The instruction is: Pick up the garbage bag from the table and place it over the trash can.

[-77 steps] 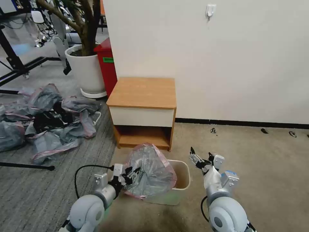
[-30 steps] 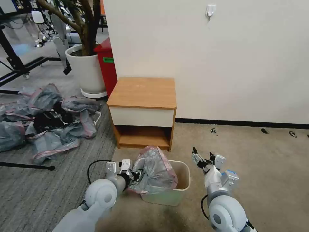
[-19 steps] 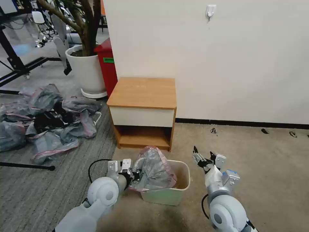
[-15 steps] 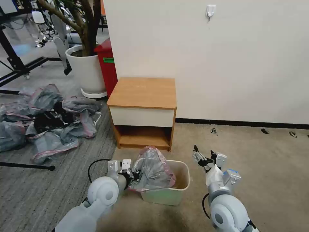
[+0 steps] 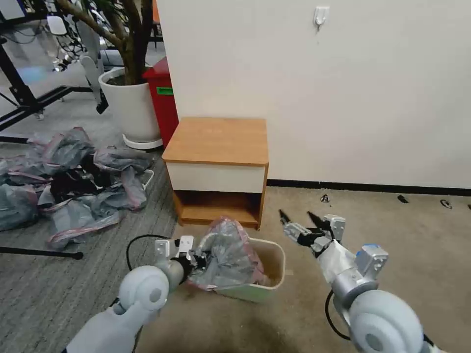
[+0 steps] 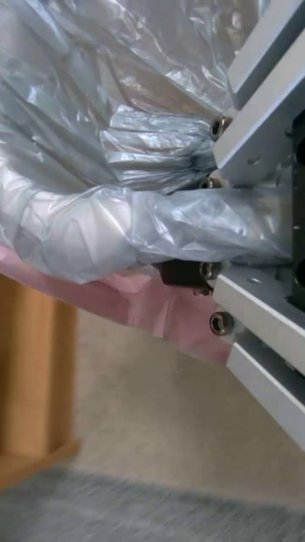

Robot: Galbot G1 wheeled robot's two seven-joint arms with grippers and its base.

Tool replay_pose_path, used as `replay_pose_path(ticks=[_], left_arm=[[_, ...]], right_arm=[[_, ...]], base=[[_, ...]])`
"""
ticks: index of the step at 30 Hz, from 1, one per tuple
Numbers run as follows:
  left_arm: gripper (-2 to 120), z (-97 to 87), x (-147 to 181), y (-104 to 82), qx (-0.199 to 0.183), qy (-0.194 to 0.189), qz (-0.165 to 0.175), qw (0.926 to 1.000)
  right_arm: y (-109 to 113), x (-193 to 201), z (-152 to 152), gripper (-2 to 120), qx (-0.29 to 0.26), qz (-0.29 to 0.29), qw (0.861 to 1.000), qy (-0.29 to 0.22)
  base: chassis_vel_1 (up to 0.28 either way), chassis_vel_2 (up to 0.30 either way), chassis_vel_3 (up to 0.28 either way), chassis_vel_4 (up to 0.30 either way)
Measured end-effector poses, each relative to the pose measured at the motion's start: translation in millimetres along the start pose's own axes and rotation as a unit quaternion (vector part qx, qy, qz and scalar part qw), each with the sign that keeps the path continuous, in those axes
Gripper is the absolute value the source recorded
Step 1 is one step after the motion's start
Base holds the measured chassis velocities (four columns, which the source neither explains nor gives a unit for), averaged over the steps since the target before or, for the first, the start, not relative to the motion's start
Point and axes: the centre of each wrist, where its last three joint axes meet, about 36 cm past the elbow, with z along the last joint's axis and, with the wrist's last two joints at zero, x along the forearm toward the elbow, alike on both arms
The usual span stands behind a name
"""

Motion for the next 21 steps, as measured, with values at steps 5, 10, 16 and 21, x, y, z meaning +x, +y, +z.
replay_pose_path(ticks=[5, 10, 16, 21], left_arm=[[3, 3.1, 6.6, 7.4, -0.026, -0.029, 0.009, 0.9992], [3, 4.9, 12.9, 4.4, -0.034, -0.040, 0.015, 0.9985], [3, 3.7, 18.9, -2.0, -0.035, -0.046, 0.024, 0.9981], [3, 3.7, 21.0, -5.2, -0.033, -0.049, 0.028, 0.9979]], right_arm=[[7.0, -10.4, 4.7, 89, -0.008, -0.039, 0.996, 0.074], [17.5, -36.4, 17.9, 89, -0.020, -0.054, 0.992, 0.116], [19.0, -61.7, 24.5, 89, -0.023, -0.048, 0.989, 0.138], [15.3, -73.3, 29.9, 88, -0.013, -0.035, 0.989, 0.144]], base=[[0.000, 0.000, 0.000, 0.000], [0.000, 0.000, 0.000, 0.000], [0.000, 0.000, 0.000, 0.000], [0.000, 0.000, 0.000, 0.000]])
